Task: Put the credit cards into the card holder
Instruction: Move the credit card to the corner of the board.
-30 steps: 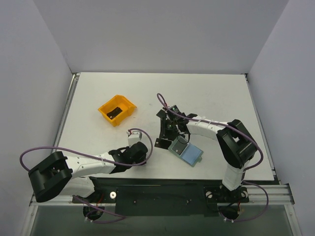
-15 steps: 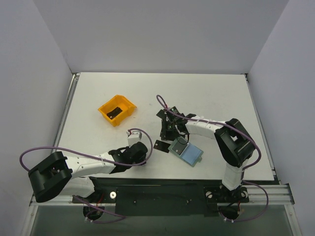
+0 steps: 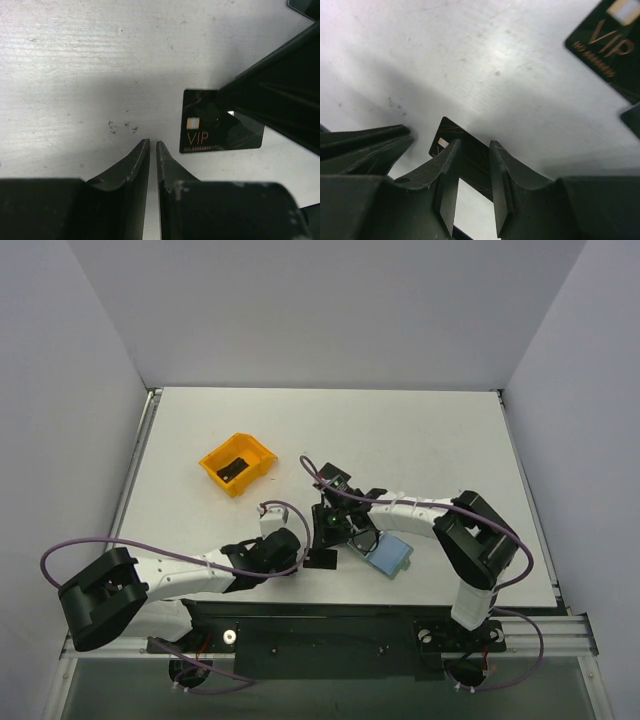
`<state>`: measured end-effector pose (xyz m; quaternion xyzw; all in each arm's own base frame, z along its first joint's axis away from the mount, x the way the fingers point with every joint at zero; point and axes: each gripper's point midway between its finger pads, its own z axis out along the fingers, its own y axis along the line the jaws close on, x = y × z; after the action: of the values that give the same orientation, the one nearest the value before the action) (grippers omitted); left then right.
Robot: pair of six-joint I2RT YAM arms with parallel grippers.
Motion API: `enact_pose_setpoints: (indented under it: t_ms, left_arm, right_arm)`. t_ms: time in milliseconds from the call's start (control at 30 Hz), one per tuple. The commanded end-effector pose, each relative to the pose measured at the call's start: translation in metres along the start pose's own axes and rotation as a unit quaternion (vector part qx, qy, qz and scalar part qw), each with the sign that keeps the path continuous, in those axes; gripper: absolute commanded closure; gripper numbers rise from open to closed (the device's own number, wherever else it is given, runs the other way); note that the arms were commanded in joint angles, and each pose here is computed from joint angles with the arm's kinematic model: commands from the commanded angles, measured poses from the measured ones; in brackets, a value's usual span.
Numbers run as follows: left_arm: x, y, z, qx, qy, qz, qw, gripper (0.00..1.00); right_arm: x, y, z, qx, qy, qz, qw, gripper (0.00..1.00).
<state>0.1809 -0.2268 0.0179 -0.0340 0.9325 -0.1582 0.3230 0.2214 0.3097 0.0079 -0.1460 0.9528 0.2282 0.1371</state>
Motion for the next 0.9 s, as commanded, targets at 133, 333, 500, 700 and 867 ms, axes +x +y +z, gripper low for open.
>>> enact_pose_setpoints:
  t_ms: [133,333,500,700,867]
  left_arm:
    - [0.021,0.022,0.005,-0.036,0.040,0.023,0.998,0.78]
    - [0.020,0.021,0.005,-0.035,0.038,0.022,0.998,0.78]
    - [0.018,0.018,0.005,-0.033,0.037,0.022,0.999,0.78]
    - [0.019,0.019,0.006,-0.034,0.039,0.024,0.998,0.78]
    - [0.018,0.017,0.007,-0.033,0.039,0.027,0.998,0.78]
  right_arm:
    - [0.056,0.001,-0.002,0.007,0.062,0.012,0.998,0.74]
    - [0.075,-0.004,-0.007,0.015,0.073,0.013,0.997,0.74]
    - [0.085,-0.001,-0.009,0.014,0.078,0.008,0.997,0.74]
    - [0.091,-0.008,-0.019,0.042,0.071,0.005,0.997,0.74]
    - [0.096,-0.032,-0.029,0.111,0.058,-0.002,0.992,0.74]
